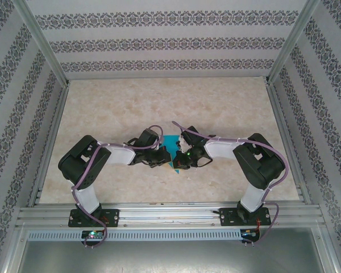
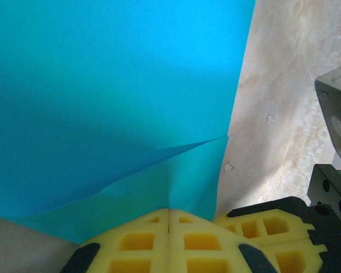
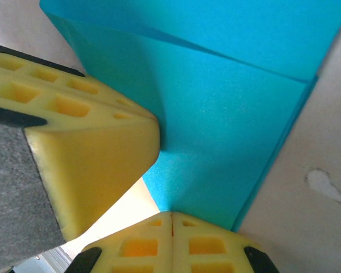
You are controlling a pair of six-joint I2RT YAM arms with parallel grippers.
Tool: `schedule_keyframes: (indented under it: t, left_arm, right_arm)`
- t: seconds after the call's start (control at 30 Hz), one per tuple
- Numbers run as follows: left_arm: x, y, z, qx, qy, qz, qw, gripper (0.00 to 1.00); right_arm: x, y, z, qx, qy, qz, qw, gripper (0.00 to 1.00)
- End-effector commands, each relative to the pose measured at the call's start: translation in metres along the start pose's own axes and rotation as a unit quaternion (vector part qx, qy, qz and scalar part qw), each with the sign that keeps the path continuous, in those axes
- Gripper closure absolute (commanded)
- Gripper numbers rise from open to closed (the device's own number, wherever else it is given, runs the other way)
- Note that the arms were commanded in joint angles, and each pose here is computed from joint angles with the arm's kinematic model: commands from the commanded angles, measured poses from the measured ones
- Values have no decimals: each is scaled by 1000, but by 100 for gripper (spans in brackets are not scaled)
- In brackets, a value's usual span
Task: Fold a paper plane with a square sheet of paper (fold left side to right side)
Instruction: Third fold the triangle at the center of the table.
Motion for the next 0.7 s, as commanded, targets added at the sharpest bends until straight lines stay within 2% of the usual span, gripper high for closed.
schedule_keyframes:
  t: [0.0,0.67]
  left_arm:
    - [31,4,-10,-20,-16,-58,998,96]
    - [64,-46,-84,-95,-28,-80,992,96]
  right_arm:
    - [-45,12,33,57,38,106,992,100]
    - [-43,12,34,61,38,100,992,100]
Point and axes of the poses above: each hand's point on the last joint's axis, 136 mm out from that joint toward the fingers, its own y axis out along the fingers, its own x axis along the line the jaws close on, z = x × y, the point moved 3 cm from there along -y, back along the fingers, and after that the axes turned 8 degrees about -y, right-handed, at the moved point
